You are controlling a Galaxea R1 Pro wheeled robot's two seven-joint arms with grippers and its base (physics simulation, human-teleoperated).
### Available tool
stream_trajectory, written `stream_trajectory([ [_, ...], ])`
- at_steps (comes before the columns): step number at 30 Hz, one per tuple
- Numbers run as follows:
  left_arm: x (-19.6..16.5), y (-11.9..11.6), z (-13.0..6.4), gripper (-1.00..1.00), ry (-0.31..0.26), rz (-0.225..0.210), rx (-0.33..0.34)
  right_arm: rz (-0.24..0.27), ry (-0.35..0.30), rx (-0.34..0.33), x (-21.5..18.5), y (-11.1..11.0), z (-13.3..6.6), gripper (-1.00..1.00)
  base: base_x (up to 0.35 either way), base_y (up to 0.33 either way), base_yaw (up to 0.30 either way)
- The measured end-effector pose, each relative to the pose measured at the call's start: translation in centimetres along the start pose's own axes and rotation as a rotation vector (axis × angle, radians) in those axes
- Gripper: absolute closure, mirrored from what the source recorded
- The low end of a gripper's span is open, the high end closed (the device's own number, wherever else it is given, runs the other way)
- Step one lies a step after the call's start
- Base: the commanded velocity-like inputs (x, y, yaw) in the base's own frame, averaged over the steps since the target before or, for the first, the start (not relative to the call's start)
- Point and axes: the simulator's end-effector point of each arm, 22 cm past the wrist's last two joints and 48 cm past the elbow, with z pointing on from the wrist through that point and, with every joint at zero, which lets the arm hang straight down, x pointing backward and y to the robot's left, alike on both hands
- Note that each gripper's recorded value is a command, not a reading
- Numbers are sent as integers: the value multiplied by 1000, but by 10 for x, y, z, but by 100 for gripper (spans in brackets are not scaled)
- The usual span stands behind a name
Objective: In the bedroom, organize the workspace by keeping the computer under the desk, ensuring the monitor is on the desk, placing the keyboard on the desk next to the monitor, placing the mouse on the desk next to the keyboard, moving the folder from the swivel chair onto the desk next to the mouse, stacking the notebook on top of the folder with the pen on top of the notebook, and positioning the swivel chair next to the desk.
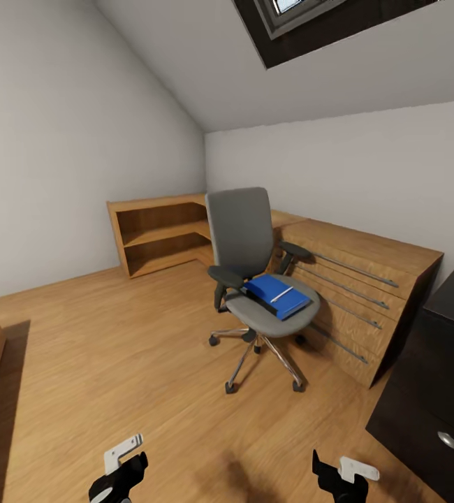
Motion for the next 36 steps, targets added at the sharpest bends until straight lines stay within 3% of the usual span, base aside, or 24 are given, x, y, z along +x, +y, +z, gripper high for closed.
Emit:
stream_trajectory([
  [8, -23, 0, -11, -100, -49, -24, -5, 8, 1, 5, -10, 4, -11, -100, 0, 0, -80],
  [16, -36, 3, -20, -100, -63, -28, -17, 10, 6, 8, -22, 6, -19, -100, 0, 0, -227],
  [31, -59, 0, -39, -100, -60, -29, -23, 37, 20, 31, -46, 3, -33, -100, 0, 0, -266],
  [36, -52, 6, -43, -100, -31, -15, -42, 49, 23, 38, -54, 4, -38, -100, 0, 0, -273],
])
